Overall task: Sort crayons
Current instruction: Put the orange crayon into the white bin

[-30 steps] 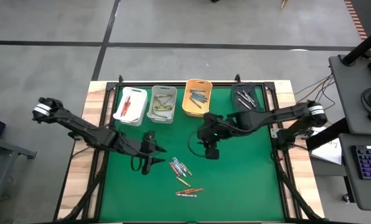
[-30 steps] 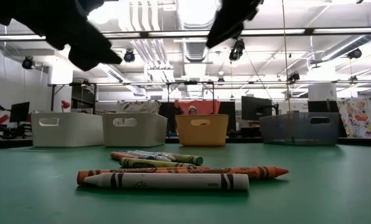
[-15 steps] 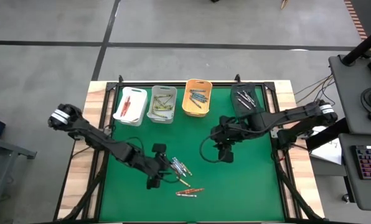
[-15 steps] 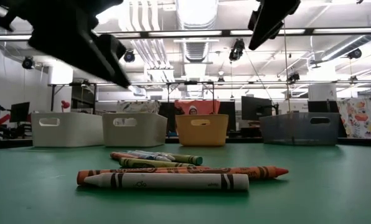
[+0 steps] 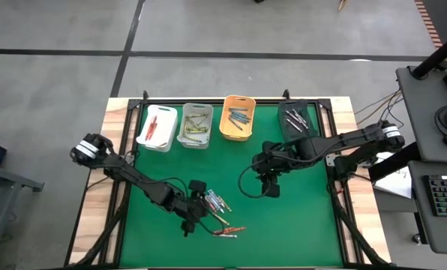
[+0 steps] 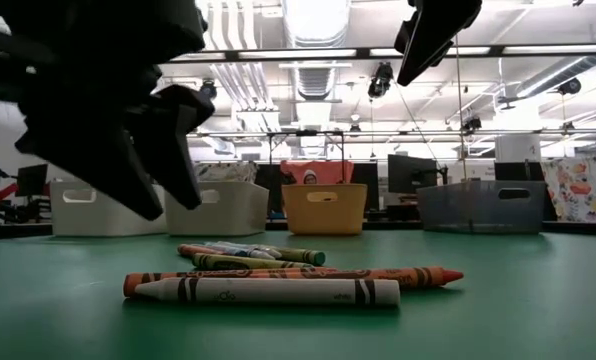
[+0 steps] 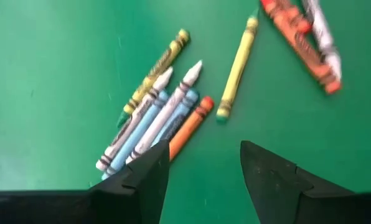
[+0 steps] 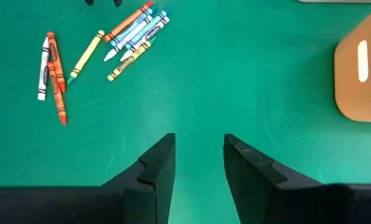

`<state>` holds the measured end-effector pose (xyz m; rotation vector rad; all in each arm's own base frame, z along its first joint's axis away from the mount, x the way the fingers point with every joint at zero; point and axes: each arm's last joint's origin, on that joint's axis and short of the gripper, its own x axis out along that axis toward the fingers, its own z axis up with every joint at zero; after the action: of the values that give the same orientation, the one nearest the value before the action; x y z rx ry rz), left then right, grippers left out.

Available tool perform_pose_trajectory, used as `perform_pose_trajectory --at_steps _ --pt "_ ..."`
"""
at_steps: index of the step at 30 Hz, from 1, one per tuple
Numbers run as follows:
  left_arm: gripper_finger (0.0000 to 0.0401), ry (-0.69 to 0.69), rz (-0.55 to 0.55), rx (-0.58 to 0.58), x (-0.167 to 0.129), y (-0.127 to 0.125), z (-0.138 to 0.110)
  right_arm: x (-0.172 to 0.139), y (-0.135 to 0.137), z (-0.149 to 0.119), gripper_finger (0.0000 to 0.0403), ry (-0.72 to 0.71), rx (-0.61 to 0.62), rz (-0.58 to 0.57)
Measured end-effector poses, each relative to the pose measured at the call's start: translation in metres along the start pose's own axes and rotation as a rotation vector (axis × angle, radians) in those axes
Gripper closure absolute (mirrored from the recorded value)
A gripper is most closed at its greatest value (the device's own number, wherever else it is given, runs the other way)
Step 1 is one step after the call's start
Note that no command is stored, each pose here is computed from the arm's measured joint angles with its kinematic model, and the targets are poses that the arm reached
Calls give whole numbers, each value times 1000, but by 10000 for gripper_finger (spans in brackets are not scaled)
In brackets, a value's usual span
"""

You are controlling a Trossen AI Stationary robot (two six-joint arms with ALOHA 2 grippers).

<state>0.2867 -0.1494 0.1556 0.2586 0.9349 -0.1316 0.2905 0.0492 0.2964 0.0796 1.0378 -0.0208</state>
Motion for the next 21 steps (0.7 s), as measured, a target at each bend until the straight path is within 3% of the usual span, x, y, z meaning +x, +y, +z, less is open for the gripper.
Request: perform_pose_trajectory --at_steps 12,21 --pt "261 32 15 61 8 8 -5 9 1 1 280 23 -1 -8" --pt "267 42 10 97 16 13 -6 13 1 0 281 35 2 -11"
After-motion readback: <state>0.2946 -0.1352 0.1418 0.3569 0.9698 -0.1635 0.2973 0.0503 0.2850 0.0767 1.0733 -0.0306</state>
